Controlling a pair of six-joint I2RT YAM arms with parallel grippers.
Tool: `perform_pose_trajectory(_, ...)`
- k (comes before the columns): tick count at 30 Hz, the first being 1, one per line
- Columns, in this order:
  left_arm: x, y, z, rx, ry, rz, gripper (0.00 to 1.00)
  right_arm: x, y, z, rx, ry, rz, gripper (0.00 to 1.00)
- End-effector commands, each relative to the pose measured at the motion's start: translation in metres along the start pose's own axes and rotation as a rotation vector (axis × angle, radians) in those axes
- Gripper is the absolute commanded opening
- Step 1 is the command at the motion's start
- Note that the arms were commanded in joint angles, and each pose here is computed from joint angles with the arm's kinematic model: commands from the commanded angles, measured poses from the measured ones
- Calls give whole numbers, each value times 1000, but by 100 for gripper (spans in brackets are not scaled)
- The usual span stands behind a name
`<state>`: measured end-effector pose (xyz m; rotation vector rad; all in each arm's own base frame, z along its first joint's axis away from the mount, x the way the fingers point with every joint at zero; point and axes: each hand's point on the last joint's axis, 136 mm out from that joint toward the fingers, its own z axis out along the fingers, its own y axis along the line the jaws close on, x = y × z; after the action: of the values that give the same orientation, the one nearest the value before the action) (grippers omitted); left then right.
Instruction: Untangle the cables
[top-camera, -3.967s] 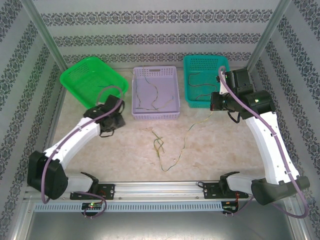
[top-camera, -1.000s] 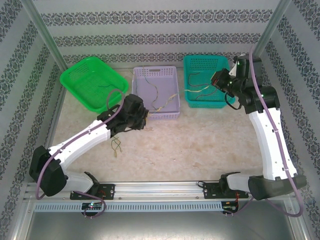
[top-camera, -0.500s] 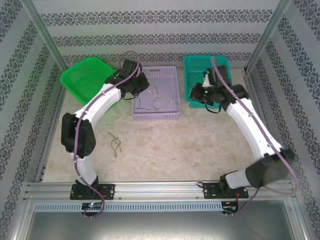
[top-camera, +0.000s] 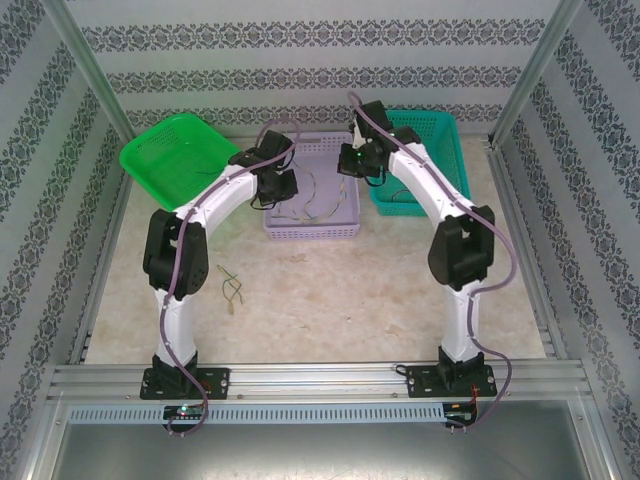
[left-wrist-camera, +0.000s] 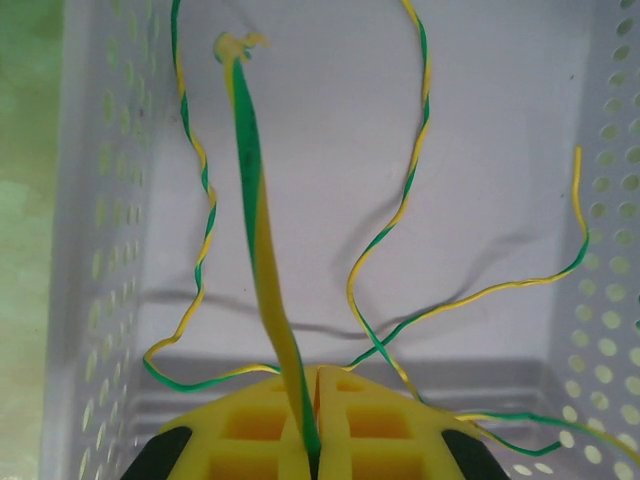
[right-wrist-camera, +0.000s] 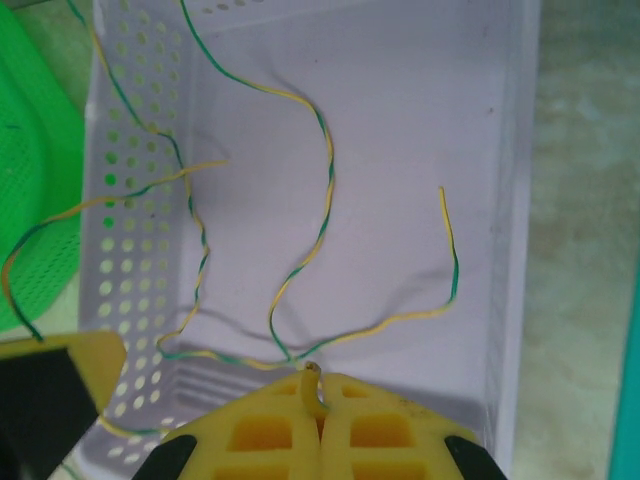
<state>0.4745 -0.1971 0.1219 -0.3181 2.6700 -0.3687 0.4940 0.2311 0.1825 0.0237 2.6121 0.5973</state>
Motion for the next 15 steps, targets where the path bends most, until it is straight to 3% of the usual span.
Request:
perform_pose_trajectory(1,21,-10,18,4,69,99,0,2,9,20,9,40,-53,0)
perform_pose_trajectory(7,25,2,25,-76,80,90,0,4,-2,64,48,113,-55,2)
perform_pose_trajectory(9,23,15,21,-154,80,64,0,-1,-5,66,51,118,-57,23)
perform_pose_trajectory(11,26,23,19,-201,96,32,1,-10,-6,59,57,99,-66,37)
perform_pose_trajectory(15,34,37,10,-276,103,-80,1,-31,-8,36,61,31,-74,53)
